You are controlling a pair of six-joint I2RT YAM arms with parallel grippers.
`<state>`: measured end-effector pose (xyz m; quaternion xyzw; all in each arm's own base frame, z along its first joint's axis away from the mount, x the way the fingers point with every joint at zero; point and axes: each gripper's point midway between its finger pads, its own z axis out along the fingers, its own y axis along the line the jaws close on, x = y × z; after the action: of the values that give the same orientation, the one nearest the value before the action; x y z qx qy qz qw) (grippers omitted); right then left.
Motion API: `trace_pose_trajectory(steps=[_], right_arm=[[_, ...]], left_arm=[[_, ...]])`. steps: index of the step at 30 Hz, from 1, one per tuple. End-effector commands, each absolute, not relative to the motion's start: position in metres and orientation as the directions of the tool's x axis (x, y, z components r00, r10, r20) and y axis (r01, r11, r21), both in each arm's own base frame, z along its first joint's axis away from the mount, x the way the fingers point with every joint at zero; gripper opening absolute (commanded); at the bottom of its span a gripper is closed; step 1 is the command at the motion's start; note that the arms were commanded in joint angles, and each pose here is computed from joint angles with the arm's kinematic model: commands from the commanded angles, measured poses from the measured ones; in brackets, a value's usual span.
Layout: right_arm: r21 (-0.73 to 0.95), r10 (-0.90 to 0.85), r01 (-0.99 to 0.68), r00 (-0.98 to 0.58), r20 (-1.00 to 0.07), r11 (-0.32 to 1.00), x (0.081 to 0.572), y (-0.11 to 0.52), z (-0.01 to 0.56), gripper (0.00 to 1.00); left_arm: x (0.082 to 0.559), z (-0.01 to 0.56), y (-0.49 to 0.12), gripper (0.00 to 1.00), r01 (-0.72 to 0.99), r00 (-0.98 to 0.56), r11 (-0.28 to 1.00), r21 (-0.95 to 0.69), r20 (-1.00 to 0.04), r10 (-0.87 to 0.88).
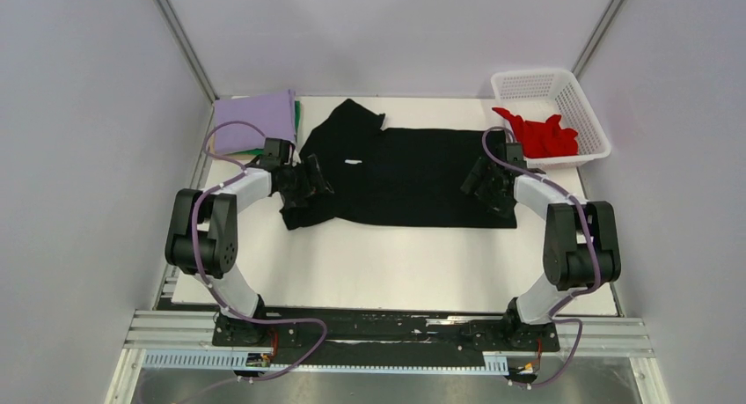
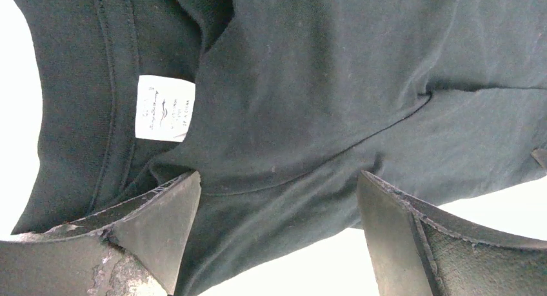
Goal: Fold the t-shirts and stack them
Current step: Fold the flattened tshirt in 1/3 of the way
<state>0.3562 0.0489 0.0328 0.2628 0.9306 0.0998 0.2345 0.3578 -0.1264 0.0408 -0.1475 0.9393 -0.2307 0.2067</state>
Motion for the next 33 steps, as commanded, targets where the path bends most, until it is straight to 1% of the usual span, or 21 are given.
trace_pose_trajectory(steps=[1,2,5,7,9,11,14,17,18,21,24,26,28,30,31,33], right_arm=[[0.237,0.537,0.483,-0.784,-0.312,0.843,0.323,0.040,0.006,1.00],[0.220,0.542,0.496,-0.787,-0.294,0.840,0.314,0.038,0.002,1.00],[0.191,0.573,0.541,-0.788,-0.226,0.819,0.288,0.034,-0.004,1.00],[0.187,0.601,0.574,-0.784,-0.157,0.798,0.268,0.033,-0.005,1.00],[0.177,0.636,0.616,-0.766,-0.094,0.768,0.251,0.030,-0.005,1.00],[0.154,0.657,0.644,-0.752,-0.055,0.750,0.235,0.028,-0.006,1.00],[0.125,0.667,0.660,-0.745,-0.016,0.741,0.219,0.028,-0.008,1.00],[0.095,0.672,0.670,-0.740,0.009,0.736,0.207,0.027,-0.010,1.00],[0.077,0.676,0.675,-0.737,0.013,0.734,0.202,0.025,-0.010,1.00],[0.028,0.695,0.695,-0.719,0.010,0.719,0.189,0.020,-0.005,1.00],[0.046,0.719,0.719,-0.695,0.016,0.694,0.185,0.024,0.005,1.00],[0.033,0.733,0.733,-0.680,0.010,0.680,0.182,0.022,0.008,1.00],[0.039,0.737,0.736,-0.676,-0.020,0.676,0.185,0.019,0.013,1.00],[0.090,0.726,0.721,-0.685,-0.054,0.687,0.196,0.021,0.023,1.00],[0.130,0.716,0.705,-0.693,-0.084,0.698,0.206,0.022,0.031,1.00],[0.220,0.685,0.650,-0.709,-0.167,0.727,0.226,0.027,0.050,1.00]], left_arm=[[0.332,0.009,-0.102,1.00,-0.268,-0.889,0.894,-0.360,-0.266,-0.373],[0.328,0.010,-0.095,1.00,-0.279,-0.885,0.902,-0.329,-0.277,-0.375],[0.304,0.009,-0.081,1.00,-0.303,-0.900,0.921,-0.246,-0.243,-0.361],[0.291,0.010,-0.078,1.00,-0.305,-0.907,0.925,-0.226,-0.226,-0.355],[0.279,0.010,-0.078,1.00,-0.311,-0.910,0.923,-0.229,-0.208,-0.358],[0.270,0.009,-0.078,1.00,-0.313,-0.911,0.920,-0.236,-0.199,-0.361],[0.262,0.010,-0.084,1.00,-0.303,-0.917,0.914,-0.268,-0.177,-0.356],[0.251,0.012,-0.084,1.00,-0.312,-0.923,0.914,-0.260,-0.145,-0.356],[0.248,0.015,-0.084,1.00,-0.313,-0.922,0.914,-0.258,-0.149,-0.358],[0.223,0.016,-0.078,1.00,-0.336,-0.925,0.916,-0.221,-0.105,-0.364],[0.199,0.020,-0.076,1.00,-0.381,-0.914,0.905,-0.191,-0.069,-0.400],[0.190,0.022,-0.074,1.00,-0.402,-0.907,0.900,-0.172,-0.062,-0.417],[0.192,0.030,-0.075,1.00,-0.397,-0.905,0.899,-0.183,-0.086,-0.417],[0.201,0.046,-0.079,1.00,-0.374,-0.904,0.901,-0.220,-0.131,-0.407],[0.209,0.059,-0.083,1.00,-0.355,-0.900,0.900,-0.253,-0.167,-0.402],[0.215,0.078,-0.092,1.00,-0.313,-0.900,0.899,-0.305,-0.207,-0.384]])
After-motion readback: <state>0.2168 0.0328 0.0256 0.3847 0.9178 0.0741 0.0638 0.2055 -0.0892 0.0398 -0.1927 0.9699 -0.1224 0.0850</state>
